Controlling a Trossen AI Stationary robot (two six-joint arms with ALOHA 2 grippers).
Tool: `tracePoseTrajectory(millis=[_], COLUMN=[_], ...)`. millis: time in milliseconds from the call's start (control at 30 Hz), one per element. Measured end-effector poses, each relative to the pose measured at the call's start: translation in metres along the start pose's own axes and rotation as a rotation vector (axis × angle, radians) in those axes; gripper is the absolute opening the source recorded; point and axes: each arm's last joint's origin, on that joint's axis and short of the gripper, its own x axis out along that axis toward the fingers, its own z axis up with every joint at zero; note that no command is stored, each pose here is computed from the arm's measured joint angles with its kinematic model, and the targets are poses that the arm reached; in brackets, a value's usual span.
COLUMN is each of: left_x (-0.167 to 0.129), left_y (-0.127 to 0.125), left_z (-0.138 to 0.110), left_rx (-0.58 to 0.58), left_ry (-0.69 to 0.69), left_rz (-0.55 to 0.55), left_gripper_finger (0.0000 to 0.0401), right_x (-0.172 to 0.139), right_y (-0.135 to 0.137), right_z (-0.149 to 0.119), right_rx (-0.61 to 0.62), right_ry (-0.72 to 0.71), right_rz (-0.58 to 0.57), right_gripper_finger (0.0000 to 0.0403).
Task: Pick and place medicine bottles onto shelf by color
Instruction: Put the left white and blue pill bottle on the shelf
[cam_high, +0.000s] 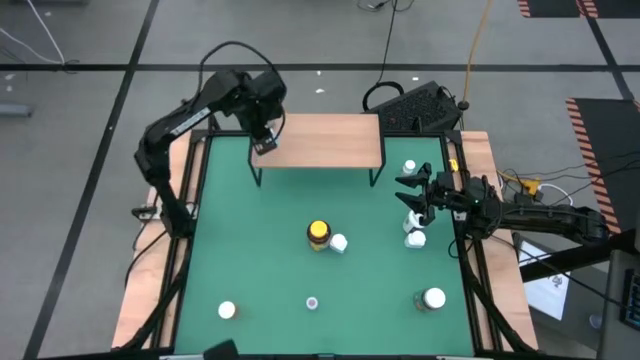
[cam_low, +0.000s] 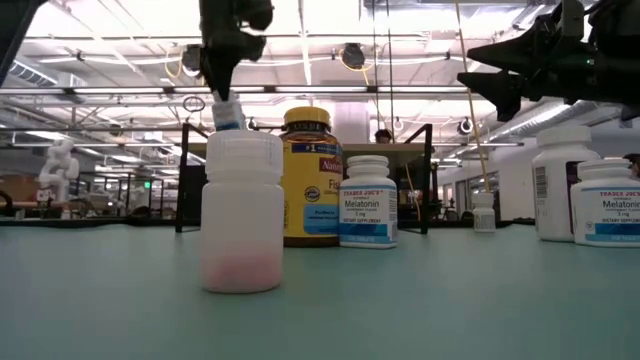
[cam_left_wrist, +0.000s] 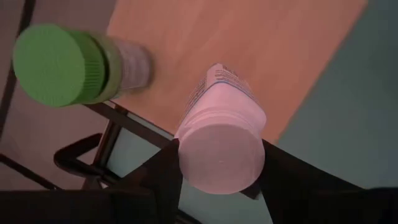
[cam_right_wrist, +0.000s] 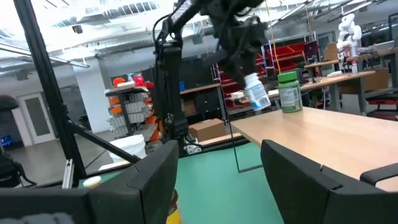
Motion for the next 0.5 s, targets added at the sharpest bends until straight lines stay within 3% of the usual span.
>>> tracePoseTrajectory(millis=[200,500], left_x=[0.018,0.022], left_y=[0.020,0.025], left_z=[0.005,0.005], left_rx=[-0.025,-0.045], left_ry=[0.053,0.058], left_rz=[-0.005,-0.010], left_gripper_finger=[0.0181,0.0182], right_x=[0.000,0.000], right_y=[0.000,0.000], right_z=[-0.001,-0.001], right_rx=[0.026,0.052], right_ry=[0.012,0.009], right_rz=[-0.003,-0.008], right_gripper_finger=[0.0226,0.0226])
